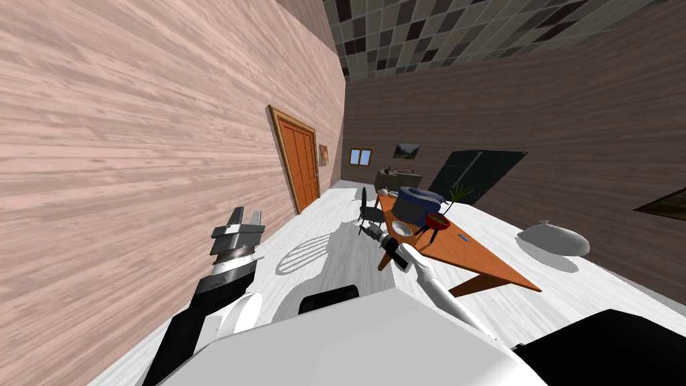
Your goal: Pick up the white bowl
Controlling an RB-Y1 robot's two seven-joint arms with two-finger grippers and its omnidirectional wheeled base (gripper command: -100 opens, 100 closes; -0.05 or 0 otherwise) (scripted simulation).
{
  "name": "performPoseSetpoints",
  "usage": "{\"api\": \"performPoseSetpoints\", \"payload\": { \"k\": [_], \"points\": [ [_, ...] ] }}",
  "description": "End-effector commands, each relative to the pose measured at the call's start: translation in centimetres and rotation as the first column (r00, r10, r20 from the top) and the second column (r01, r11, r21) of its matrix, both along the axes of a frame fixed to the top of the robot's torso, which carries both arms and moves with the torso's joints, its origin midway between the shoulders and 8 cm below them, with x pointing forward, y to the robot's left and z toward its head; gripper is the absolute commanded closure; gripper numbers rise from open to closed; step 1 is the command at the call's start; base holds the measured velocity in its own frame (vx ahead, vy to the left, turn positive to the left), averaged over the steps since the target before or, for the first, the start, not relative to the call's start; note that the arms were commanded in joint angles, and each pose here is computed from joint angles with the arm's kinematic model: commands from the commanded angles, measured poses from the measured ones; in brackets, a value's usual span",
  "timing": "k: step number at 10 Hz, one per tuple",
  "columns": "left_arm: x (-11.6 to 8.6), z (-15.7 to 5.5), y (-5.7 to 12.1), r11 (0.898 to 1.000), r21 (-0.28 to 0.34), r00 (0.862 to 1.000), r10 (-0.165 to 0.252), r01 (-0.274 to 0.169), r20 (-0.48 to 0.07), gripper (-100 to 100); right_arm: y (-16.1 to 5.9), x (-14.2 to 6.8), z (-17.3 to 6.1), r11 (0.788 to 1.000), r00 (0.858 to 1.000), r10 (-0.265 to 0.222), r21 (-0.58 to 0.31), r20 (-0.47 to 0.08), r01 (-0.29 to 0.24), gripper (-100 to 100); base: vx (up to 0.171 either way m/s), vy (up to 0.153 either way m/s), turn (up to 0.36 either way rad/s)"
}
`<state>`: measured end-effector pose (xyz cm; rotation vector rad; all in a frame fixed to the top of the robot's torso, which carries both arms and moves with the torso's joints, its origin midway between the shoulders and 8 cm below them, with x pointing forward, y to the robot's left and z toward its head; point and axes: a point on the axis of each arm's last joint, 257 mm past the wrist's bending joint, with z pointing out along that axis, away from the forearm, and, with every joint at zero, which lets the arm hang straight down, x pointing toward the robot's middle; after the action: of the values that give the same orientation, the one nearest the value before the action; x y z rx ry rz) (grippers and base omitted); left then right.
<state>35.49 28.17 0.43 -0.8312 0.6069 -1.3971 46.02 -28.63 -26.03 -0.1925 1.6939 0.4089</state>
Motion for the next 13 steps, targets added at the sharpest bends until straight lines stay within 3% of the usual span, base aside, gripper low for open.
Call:
{"api": "performPoseSetpoints", "payload": {
  "k": [1, 2, 3, 4, 5, 6, 7, 8, 9, 10, 11, 12, 13],
  "points": [
    [0.0, 0.0, 0.0, 1.0, 0.0, 1.0, 0.0, 0.0, 0.0, 0, -0.9, 0.3, -1.8, 0.998, 1.0, -0.009, -0.067, -0.028, 0.007, -100, -0.065, -0.022, 0.103],
    [0.0, 0.0, 0.0, 1.0, 0.0, 1.0, 0.0, 0.0, 0.0, 0, -1.7, 0.5, -2.9, 0.989, 0.999, -0.005, -0.147, -0.041, -0.001, -100, -0.073, -0.033, 0.194],
    [0.0, 0.0, 0.0, 1.0, 0.0, 1.0, 0.0, 0.0, 0.0, 0, -2.4, 0.2, -4.1, 0.986, 0.998, -0.015, -0.169, -0.061, 0.004, -100, -0.06, -0.029, 0.088],
    [0.0, 0.0, 0.0, 1.0, 0.0, 1.0, 0.0, 0.0, 0.0, 0, -3.7, 0.2, -5.5, 0.968, 0.996, -0.018, -0.25, -0.083, -0.003, -100, -0.07, -0.029, 0.176],
    [0.0, 0.0, 0.0, 1.0, 0.0, 1.0, 0.0, 0.0, 0.0, 0, -4.2, 0.0, -6.3, 0.963, 0.995, -0.024, -0.269, -0.097, -0.003, -100, -0.062, -0.028, 0.078],
    [0.0, 0.0, 0.0, 1.0, 0.0, 1.0, 0.0, 0.0, 0.0, 0, -5.6, -0.2, -7.7, 0.936, 0.993, -0.028, -0.351, -0.118, -0.016, -100, -0.072, -0.037, 0.145],
    [0.0, 0.0, 0.0, 1.0, 0.0, 1.0, 0.0, 0.0, 0.0, 0, -6.1, -0.4, -8.3, 0.931, 0.991, -0.033, -0.366, -0.129, -0.017, -100, -0.054, -0.047, 0.091],
    [0.0, 0.0, 0.0, 1.0, 0.0, 1.0, 0.0, 0.0, 0.0, 0, -7.9, -0.7, -9.9, 0.895, 0.987, -0.042, -0.446, -0.155, -0.032, -100, -0.053, -0.057, 0.16],
    [0.0, 0.0, 0.0, 1.0, 0.0, 1.0, 0.0, 0.0, 0.0, 0, -8.0, -0.9, -10.2, 0.889, 0.986, -0.043, -0.457, -0.159, -0.035, -100, -0.044, -0.053, 0.088],
    [0.0, 0.0, 0.0, 1.0, 0.0, 1.0, 0.0, 0.0, 0.0, 0, -9.7, -1.2, -11.3, 0.846, 0.983, -0.048, -0.531, -0.179, -0.055, -100, -0.045, -0.061, 0.135],
    [0.0, 0.0, 0.0, 1.0, 0.0, 1.0, 0.0, 0.0, 0.0, 0, -10.1, -1.4, -11.8, 0.839, 0.981, -0.054, -0.541, -0.188, -0.058, -100, -0.037, -0.055, 0.088],
    [0.0, 0.0, 0.0, 1.0, 0.0, 1.0, 0.0, 0.0, 0.0, 0, -11.7, -1.8, -12.7, 0.789, 0.977, -0.058, -0.609, -0.205, -0.081, -100, -0.044, -0.072, 0.125],
    [0.0, 0.0, 0.0, 1.0, 0.0, 1.0, 0.0, 0.0, 0.0, 0, -12.2, -2.1, -13.3, 0.782, 0.974, -0.065, -0.617, -0.216, -0.084, -100, -0.048, -0.061, 0.088]
  ]
}}
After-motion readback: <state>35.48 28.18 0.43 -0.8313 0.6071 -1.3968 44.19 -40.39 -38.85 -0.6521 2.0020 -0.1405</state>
